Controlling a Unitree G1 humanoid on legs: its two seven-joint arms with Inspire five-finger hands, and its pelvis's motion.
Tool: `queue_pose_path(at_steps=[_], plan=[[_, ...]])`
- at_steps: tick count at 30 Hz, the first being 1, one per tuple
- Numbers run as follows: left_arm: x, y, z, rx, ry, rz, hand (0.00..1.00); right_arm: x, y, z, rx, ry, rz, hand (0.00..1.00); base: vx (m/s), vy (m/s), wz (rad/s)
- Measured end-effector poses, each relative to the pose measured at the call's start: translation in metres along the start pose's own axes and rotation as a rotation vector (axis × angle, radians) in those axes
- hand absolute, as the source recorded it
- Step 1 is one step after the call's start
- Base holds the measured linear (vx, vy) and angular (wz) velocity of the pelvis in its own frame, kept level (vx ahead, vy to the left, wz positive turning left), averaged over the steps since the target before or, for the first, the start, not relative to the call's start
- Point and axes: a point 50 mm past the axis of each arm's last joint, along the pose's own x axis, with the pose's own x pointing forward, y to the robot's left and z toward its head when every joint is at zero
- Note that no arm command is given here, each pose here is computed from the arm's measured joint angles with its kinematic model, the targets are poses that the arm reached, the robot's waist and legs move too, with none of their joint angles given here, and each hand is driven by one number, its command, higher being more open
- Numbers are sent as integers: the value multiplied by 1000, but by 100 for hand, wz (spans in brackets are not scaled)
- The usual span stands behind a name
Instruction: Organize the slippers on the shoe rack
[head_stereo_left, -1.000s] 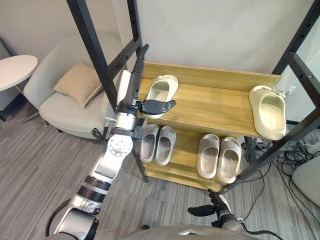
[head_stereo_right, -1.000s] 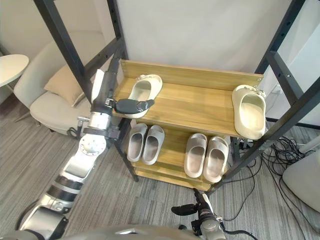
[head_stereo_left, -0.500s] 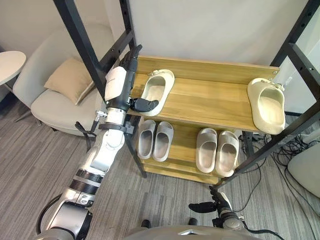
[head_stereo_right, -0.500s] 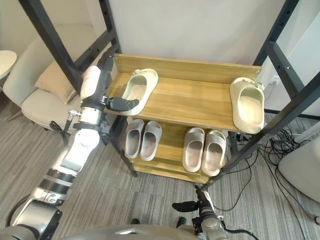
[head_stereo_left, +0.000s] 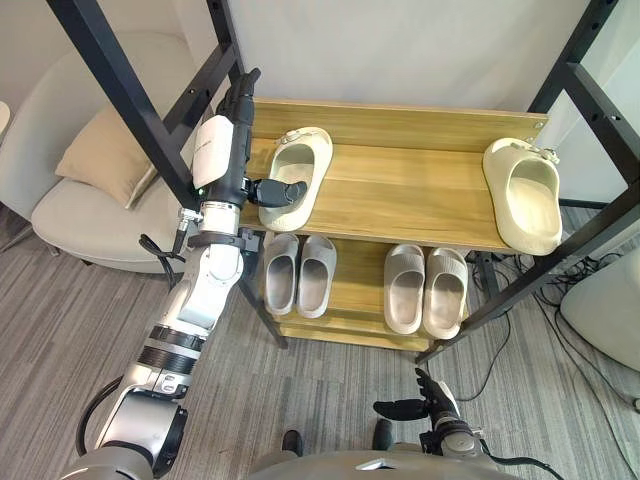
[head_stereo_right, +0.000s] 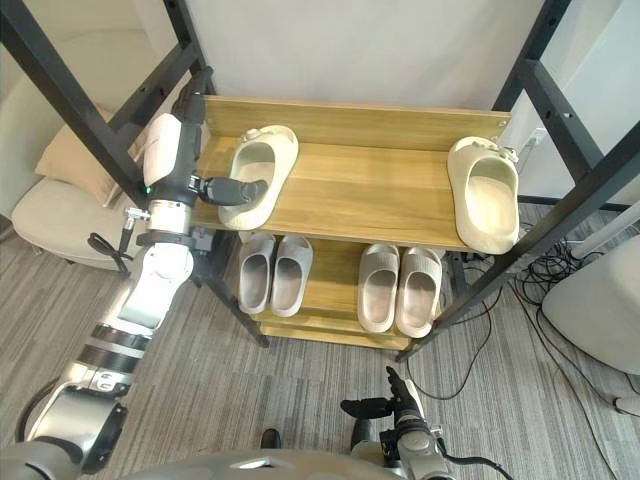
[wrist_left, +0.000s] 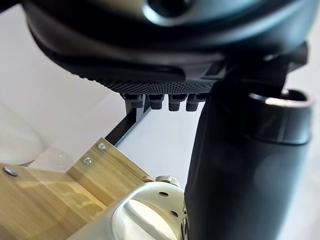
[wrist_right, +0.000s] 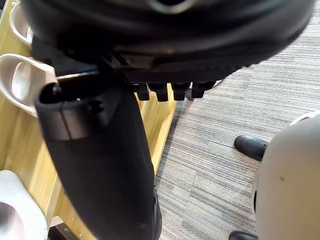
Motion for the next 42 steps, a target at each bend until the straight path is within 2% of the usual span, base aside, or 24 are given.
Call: queue_pose_path(at_steps=[5, 6, 12, 20, 34, 42], plan=[[7, 7, -8, 20, 45, 45, 100, 0, 0, 5, 7, -24, -5, 100, -9, 17, -7], [8, 7, -8, 22, 47, 47, 0, 0, 0, 5, 7, -26, -5, 100, -5, 14, -6], [21, 11, -15, 42, 88, 73, 0, 0, 1, 7, 11, -38, -3, 100, -1, 15, -8], [23, 15, -26, 72, 124, 57, 0, 0, 2, 7, 12, -42, -1, 100, 0, 3, -1], [20, 8, -35, -134, 232, 50, 0, 0, 3, 9, 18, -47, 2, 100, 0, 2, -1], [16, -9, -28, -297, 273, 35, 0, 0, 1, 9, 23, -43, -12, 100, 0, 0, 0]])
